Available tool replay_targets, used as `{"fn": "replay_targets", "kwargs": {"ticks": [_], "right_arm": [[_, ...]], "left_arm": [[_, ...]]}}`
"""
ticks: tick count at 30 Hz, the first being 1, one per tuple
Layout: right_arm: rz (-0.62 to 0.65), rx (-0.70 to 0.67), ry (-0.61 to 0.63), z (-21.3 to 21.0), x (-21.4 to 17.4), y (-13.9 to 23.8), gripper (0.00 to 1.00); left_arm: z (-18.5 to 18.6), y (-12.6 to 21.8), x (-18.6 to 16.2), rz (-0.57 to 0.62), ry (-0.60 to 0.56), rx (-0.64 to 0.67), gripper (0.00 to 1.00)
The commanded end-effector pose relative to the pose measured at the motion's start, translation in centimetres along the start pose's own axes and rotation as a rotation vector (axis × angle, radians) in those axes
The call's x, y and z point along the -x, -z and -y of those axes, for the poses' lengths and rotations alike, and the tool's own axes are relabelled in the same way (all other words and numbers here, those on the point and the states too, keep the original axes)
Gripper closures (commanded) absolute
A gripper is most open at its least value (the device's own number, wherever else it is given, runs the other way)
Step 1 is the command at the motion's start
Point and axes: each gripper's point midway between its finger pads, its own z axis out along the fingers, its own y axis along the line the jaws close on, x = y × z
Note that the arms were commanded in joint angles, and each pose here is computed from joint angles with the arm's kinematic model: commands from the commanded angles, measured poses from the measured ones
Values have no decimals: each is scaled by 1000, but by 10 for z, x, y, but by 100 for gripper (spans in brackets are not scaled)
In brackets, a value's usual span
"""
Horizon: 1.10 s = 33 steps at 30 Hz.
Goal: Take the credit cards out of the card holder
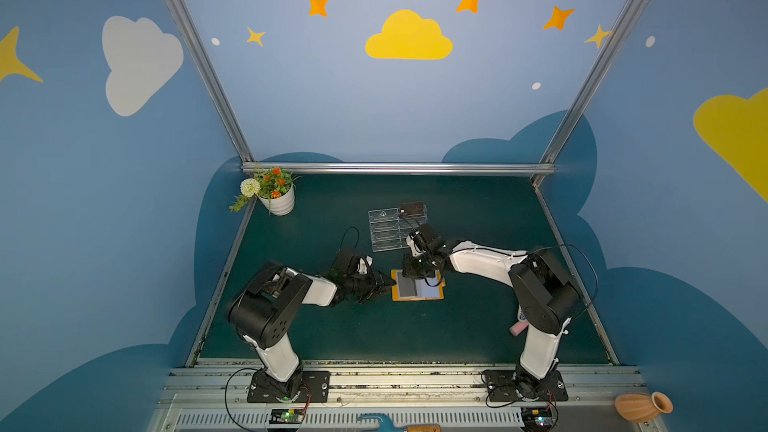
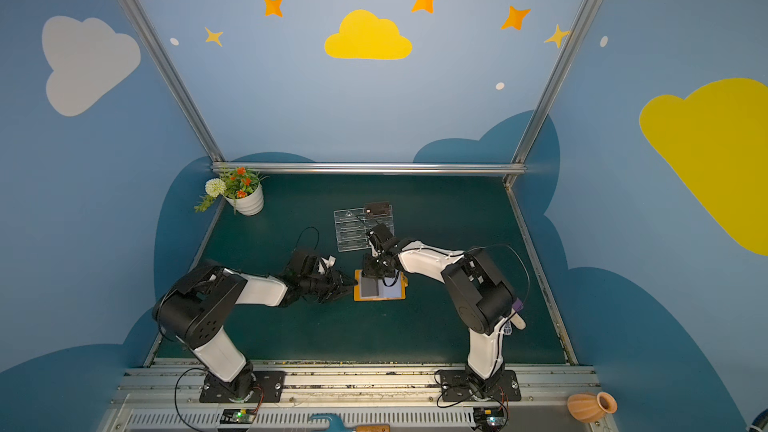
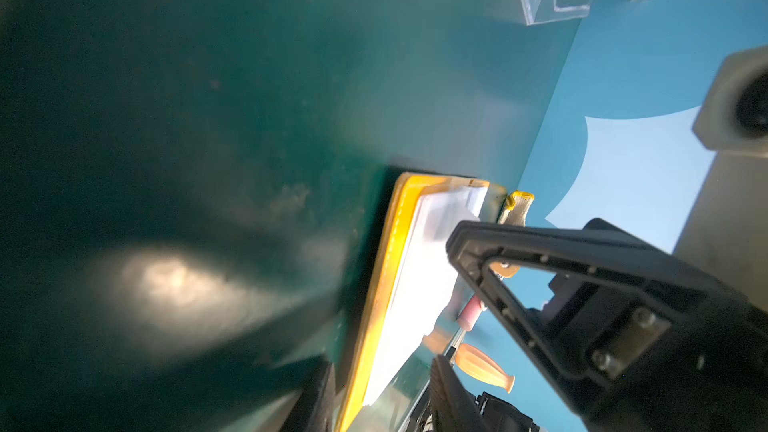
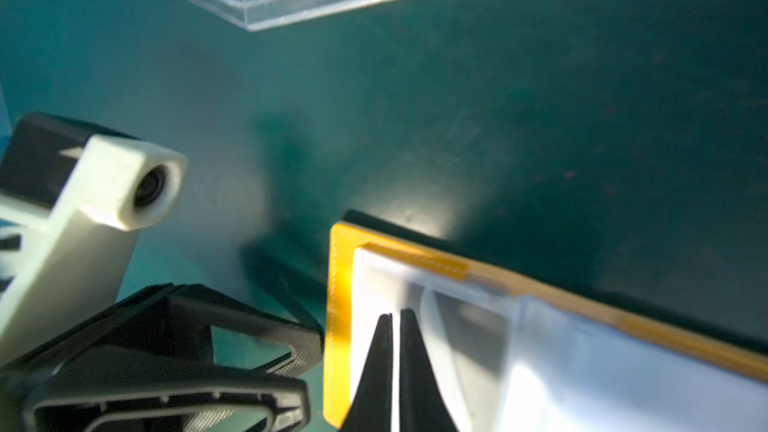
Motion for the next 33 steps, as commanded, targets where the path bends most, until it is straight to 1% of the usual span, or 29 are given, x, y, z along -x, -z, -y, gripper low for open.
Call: {"fn": "replay_targets", "kwargs": {"ticks": [1, 7, 12, 16, 20, 23, 27, 33], "right_arm": [[13, -8, -25, 11, 6, 1, 95], [11, 7, -50, 25, 10, 2, 95], [61, 80, 2, 6, 17, 18, 96], [47, 88, 15, 0, 13, 23, 96], [75, 174, 32, -20, 10, 31, 96], [54, 188, 47, -30, 4, 28, 96], [31, 148, 4, -16, 1, 13, 97], [12, 100, -30, 0, 3, -1, 99]], "left_arm": [[-20, -6, 2, 12, 41, 69, 62], [-23, -11, 2, 0, 47, 75, 64], [-27, -12, 3, 4, 52, 85, 65], [-32, -14, 2, -1, 60, 98, 67], [-36, -16, 2, -3, 68, 103, 69], [-37, -18, 2, -11, 61, 104, 76], [-39, -21, 0, -26, 58, 105, 89], [-40, -24, 0, -35, 62, 99, 96]]}}
